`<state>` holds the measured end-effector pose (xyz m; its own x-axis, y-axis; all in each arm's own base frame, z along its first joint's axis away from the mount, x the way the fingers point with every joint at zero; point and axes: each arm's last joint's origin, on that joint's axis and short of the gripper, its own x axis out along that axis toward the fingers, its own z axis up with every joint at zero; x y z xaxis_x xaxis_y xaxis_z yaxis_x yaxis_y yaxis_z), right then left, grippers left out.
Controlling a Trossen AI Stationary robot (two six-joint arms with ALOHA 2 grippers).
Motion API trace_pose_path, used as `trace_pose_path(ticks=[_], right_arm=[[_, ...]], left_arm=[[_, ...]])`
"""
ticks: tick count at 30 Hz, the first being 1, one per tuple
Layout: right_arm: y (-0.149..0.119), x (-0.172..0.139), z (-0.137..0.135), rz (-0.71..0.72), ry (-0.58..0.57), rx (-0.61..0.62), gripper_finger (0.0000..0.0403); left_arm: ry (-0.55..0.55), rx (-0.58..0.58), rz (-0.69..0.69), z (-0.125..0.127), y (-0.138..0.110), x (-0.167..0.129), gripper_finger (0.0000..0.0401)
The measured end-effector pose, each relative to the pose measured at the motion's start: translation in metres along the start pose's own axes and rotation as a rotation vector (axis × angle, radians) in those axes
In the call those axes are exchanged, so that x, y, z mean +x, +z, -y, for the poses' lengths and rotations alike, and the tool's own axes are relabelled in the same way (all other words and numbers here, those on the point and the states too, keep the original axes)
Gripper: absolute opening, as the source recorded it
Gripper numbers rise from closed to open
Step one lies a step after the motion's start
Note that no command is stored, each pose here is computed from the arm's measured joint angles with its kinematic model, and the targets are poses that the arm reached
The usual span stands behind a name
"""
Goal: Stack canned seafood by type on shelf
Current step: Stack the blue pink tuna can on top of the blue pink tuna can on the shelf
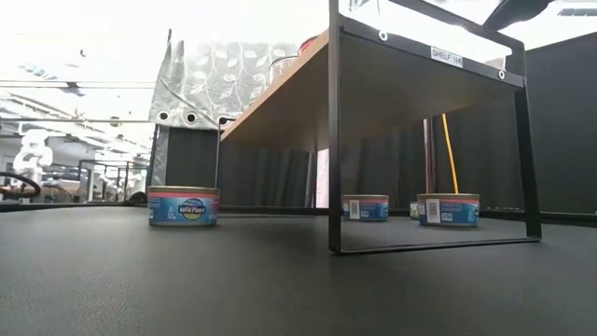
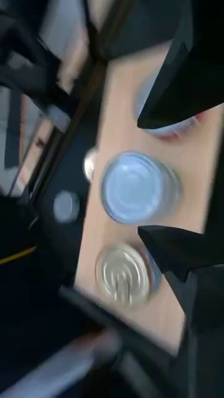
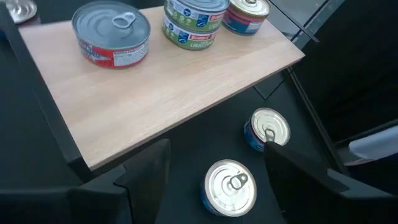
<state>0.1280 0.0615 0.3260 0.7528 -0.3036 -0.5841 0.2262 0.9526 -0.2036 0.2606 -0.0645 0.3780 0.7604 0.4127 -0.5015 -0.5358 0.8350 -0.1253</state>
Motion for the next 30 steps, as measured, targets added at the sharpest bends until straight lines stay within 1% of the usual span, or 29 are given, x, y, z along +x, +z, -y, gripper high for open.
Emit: trace_pose_path(ticks=[1, 3, 5, 7, 9, 11, 14, 16, 18, 20, 22, 24, 28, 30], right_arm=[[0.0, 0.0, 0.0, 0.001, -0.001, 0.017, 0.0254], [0.0, 0.0, 0.0, 0.004, -0.008, 0.055, 0.0254], [0.0, 0.0, 0.001, 0.018, -0.038, 0.101, 0.0254], [0.0, 0.0, 0.003, 0.042, -0.092, 0.139, 0.0254], [0.0, 0.001, 0.007, 0.054, -0.151, 0.157, 0.0254], [0.0, 0.003, 0.013, 0.041, -0.187, 0.177, 0.0252], [-0.002, 0.007, 0.022, -0.022, -0.198, 0.21, 0.024], [-0.004, 0.011, 0.025, -0.054, -0.208, 0.223, 0.0228], [-0.007, 0.016, 0.028, -0.087, -0.226, 0.22, 0.0215], [-0.012, 0.025, 0.031, -0.122, -0.261, 0.222, 0.0201], [-0.016, 0.037, 0.035, -0.147, -0.311, 0.251, 0.0188], [-0.02, 0.051, 0.038, -0.177, -0.313, 0.286, 0.0175], [-0.036, 0.08, 0.042, -0.275, -0.284, 0.303, 0.0155], [-0.044, 0.089, 0.048, -0.317, -0.322, 0.309, 0.0147]], left_arm=[[0.038, 0.05, 0.017, 0.005, -0.009, -0.002, 0.0267], [0.091, 0.096, 0.051, 0.014, -0.023, -0.005, 0.0267], [0.151, 0.106, 0.091, 0.018, -0.037, -0.005, 0.0267], [0.195, 0.099, 0.118, 0.022, -0.051, -0.002, 0.0267], [0.217, 0.097, 0.124, 0.025, -0.063, 0.003, 0.0267], [0.229, 0.1, 0.119, 0.026, -0.073, 0.008, 0.0267], [0.252, 0.127, 0.106, 0.029, -0.084, 0.017, 0.0267], [0.262, 0.161, 0.1, 0.031, -0.088, 0.021, 0.0267], [0.282, 0.213, 0.105, 0.03, -0.086, 0.022, 0.0267], [0.304, 0.225, 0.11, 0.027, -0.084, 0.023, 0.0267], [0.32, 0.221, 0.116, 0.024, -0.082, 0.023, 0.0267], [0.335, 0.231, 0.127, 0.021, -0.079, 0.023, 0.0267], [0.375, 0.266, 0.117, 0.013, -0.075, 0.025, 0.0267], [0.387, 0.273, 0.109, 0.011, -0.075, 0.025, 0.0267]])
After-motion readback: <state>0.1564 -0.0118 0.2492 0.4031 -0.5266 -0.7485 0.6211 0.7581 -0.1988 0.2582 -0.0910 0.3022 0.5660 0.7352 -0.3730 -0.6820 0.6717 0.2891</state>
